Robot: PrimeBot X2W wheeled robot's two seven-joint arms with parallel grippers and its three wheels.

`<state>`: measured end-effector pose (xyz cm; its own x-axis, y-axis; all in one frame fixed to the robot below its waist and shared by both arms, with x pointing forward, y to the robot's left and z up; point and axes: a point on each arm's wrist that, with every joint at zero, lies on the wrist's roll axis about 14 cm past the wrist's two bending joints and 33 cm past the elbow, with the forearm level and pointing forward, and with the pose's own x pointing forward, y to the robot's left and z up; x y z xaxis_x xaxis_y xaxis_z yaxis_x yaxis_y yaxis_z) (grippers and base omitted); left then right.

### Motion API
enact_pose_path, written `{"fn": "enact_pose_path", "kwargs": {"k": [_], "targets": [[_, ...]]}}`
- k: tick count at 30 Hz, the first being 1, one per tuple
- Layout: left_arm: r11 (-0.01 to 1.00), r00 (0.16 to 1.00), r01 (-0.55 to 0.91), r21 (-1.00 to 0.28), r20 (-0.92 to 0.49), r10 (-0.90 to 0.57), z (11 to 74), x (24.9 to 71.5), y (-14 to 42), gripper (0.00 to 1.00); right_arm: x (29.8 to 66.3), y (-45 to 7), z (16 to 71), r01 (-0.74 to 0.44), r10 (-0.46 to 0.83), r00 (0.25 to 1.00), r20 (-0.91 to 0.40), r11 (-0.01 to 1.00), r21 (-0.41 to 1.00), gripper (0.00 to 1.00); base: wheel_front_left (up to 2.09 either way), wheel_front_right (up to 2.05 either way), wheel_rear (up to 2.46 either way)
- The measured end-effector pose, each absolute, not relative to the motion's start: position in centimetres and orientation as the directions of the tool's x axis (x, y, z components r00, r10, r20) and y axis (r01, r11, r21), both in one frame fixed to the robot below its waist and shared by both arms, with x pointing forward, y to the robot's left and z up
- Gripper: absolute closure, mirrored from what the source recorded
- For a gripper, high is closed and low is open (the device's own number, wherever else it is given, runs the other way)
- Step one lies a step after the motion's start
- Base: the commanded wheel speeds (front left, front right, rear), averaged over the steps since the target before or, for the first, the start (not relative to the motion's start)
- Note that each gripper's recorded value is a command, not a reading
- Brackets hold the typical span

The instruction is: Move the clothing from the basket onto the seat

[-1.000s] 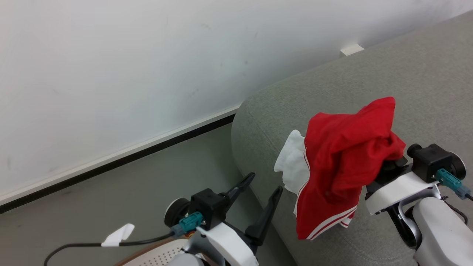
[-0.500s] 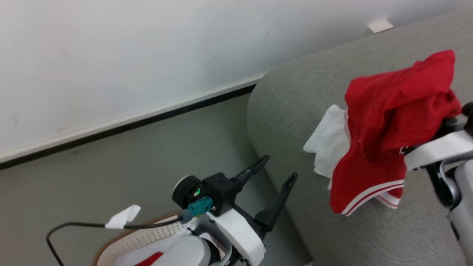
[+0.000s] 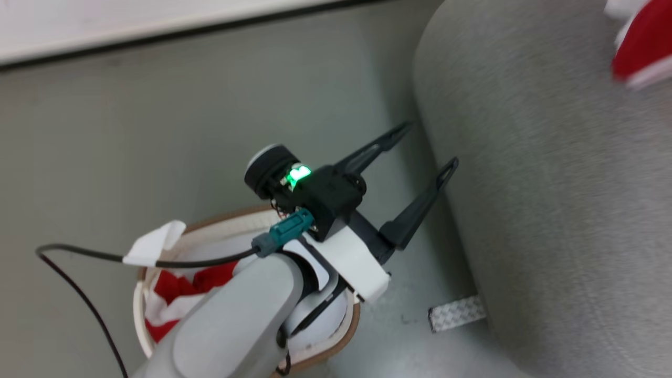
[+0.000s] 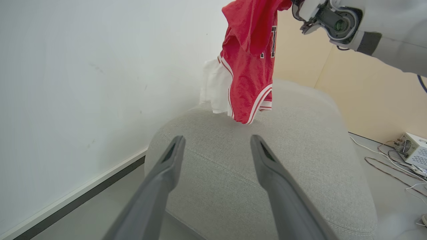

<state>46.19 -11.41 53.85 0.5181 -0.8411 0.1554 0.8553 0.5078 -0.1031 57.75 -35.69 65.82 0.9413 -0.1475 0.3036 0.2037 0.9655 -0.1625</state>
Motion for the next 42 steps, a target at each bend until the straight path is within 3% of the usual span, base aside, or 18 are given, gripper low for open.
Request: {"fn": "enact_pose_path", "kwargs": {"k": [4,9,13,16,17,18,19,20,28,42], "targets": [[0.534,0.551,0.834,-0.138,0.135,-0.824,51.0,48.6,-10.4,0.0,61.1,-38.2,63.6,0.271,-0.211,0.938,0.276,0.942,-0.198,1.0,0.0,0.0,0.0],[0.579,0.599,0.793,-0.191,0.071,-0.797,46.6,50.2,-8.6,0.0,63.2,-39.7,54.0,0.308,-0.295,0.951,0.096,0.934,-0.18,1.0,0.0,0.0,0.0],[0.615,0.631,0.762,-0.204,0.015,-0.776,44.0,50.9,-7.1,0.0,62.0,-39.0,44.6,0.317,-0.331,0.938,-0.102,0.939,-0.133,1.0,0.0,0.0,0.0],[0.627,0.641,0.753,-0.201,0.002,-0.768,43.6,51.0,-6.7,0.0,59.8,-39.0,41.0,0.341,-0.358,0.913,-0.195,0.933,-0.117,1.0,0.0,0.0,0.0],[0.628,0.642,0.751,-0.201,0.001,-0.767,43.6,50.9,-6.7,0.0,59.0,-39.3,40.5,0.352,-0.37,0.904,-0.216,0.928,-0.119,0.91,0.0,0.0,0.0],[0.628,0.641,0.751,-0.201,-0.001,-0.767,43.6,50.8,-6.7,0.0,58.2,-39.6,40.2,0.365,-0.383,0.896,-0.227,0.924,-0.116,0.66,0.0,0.0,0.0],[0.628,0.641,0.752,-0.2,-0.001,-0.768,43.8,50.7,-6.8,0.0,57.5,-39.8,40.0,0.378,-0.393,0.889,-0.236,0.919,-0.11,0.07,0.0,0.0,0.0],[0.631,0.643,0.75,-0.199,-0.002,-0.766,43.9,50.6,-6.8,0.0,56.9,-39.8,39.9,0.385,-0.399,0.884,-0.245,0.917,-0.107,0.0,0.0,0.0,0.0],[0.646,0.659,0.738,-0.194,0.004,-0.752,45.6,49.0,-6.4,0.0,51.9,-39.9,41.1,0.403,-0.421,0.873,-0.245,0.907,-0.122,0.0,0.0,0.0,0.0],[0.811,0.823,0.564,-0.158,0.02,-0.568,48.2,45.5,0.0,0.0,44.5,-33.0,49.0,0.278,-0.28,0.96,-0.002,0.954,-0.111,0.0,0.0,0.0,0.0]]}}
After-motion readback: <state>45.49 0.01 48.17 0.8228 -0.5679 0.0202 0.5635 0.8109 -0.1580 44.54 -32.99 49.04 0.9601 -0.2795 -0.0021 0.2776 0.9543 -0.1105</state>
